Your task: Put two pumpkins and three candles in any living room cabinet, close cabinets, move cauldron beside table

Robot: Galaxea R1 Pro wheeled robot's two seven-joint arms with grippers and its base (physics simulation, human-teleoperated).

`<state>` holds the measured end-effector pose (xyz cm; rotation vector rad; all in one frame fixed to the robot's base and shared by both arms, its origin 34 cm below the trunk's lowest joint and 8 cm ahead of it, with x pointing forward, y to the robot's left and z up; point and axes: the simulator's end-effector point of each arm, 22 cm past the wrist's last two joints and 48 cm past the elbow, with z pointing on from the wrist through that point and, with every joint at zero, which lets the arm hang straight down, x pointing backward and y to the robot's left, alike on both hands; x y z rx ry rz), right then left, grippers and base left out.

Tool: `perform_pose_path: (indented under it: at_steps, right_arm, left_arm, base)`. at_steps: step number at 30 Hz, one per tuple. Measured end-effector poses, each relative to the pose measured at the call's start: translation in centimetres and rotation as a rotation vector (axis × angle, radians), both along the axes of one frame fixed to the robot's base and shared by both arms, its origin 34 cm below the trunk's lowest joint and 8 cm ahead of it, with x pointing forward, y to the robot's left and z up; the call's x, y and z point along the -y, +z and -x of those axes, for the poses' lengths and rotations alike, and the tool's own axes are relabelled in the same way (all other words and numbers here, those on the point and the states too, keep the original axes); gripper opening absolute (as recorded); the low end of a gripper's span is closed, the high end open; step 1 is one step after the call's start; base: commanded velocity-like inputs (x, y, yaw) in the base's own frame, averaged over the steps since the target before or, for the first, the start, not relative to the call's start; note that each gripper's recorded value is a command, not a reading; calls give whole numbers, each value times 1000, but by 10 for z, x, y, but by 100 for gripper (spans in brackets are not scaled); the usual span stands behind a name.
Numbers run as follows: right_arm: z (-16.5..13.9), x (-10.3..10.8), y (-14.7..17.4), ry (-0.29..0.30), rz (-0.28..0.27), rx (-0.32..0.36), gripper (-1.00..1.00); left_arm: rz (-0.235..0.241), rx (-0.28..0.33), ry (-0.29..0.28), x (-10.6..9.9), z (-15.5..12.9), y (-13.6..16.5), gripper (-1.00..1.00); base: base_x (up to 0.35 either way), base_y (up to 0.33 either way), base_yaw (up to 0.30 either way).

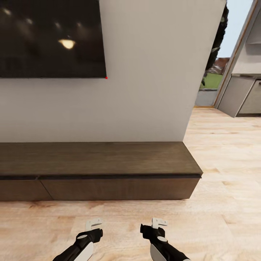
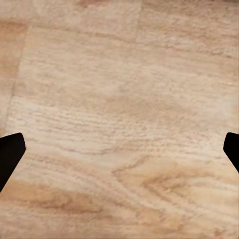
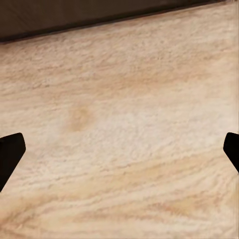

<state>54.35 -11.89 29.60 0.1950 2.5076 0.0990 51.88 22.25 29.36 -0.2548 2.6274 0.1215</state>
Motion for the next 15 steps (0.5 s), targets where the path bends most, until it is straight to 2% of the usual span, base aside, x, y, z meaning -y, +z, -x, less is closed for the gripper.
perform_pose_path:
  at_steps: [15]
  right_arm:
    - [-7, 1, 32, 1, 1, -3, 100]
  left_arm:
    - [0, -1, -1, 1, -7, 32, 100]
  base:
    - [0, 0, 0]
